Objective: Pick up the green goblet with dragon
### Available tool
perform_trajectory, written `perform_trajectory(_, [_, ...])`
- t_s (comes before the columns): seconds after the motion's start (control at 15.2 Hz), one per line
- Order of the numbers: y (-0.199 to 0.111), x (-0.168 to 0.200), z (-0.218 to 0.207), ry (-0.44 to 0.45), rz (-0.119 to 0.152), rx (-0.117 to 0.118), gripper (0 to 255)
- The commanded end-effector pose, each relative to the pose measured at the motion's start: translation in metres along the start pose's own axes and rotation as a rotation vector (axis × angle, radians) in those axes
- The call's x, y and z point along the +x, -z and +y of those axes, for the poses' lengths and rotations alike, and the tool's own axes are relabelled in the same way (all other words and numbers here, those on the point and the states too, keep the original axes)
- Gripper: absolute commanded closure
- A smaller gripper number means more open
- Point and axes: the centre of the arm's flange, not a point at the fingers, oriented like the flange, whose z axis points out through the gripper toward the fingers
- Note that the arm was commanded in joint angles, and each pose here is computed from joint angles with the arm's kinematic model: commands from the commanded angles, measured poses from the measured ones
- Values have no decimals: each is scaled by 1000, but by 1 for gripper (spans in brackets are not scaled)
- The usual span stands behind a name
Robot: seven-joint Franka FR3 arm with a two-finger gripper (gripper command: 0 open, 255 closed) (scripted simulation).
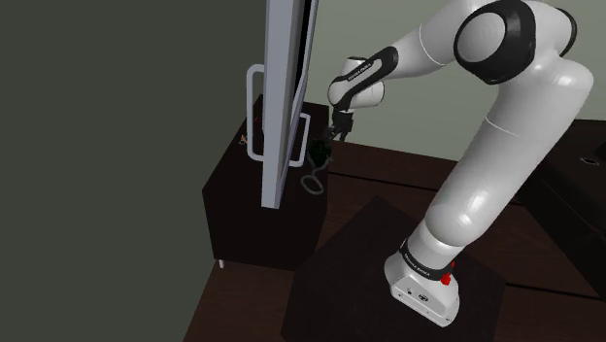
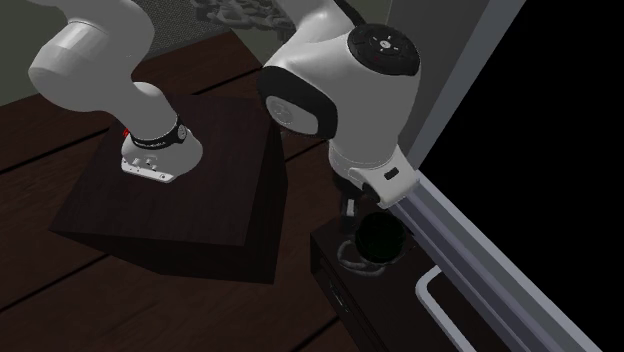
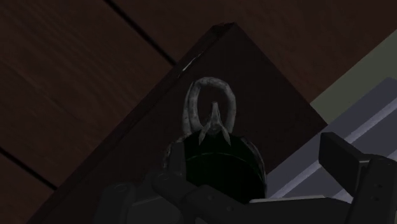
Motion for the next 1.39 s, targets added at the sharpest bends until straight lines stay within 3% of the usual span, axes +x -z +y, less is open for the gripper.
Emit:
perform_trajectory(0.0, [-21, 11, 9, 0, 0, -7, 0])
perform_trajectory(0.59, [-75, 20, 17, 0, 0, -11, 0])
perform_trajectory(0.73, [-75, 20, 17, 0, 0, -11, 0])
perform_trajectory(0.79, [-75, 20, 17, 0, 0, -11, 255])
perform_trajectory(1.32, [-75, 20, 17, 0, 0, -11, 255])
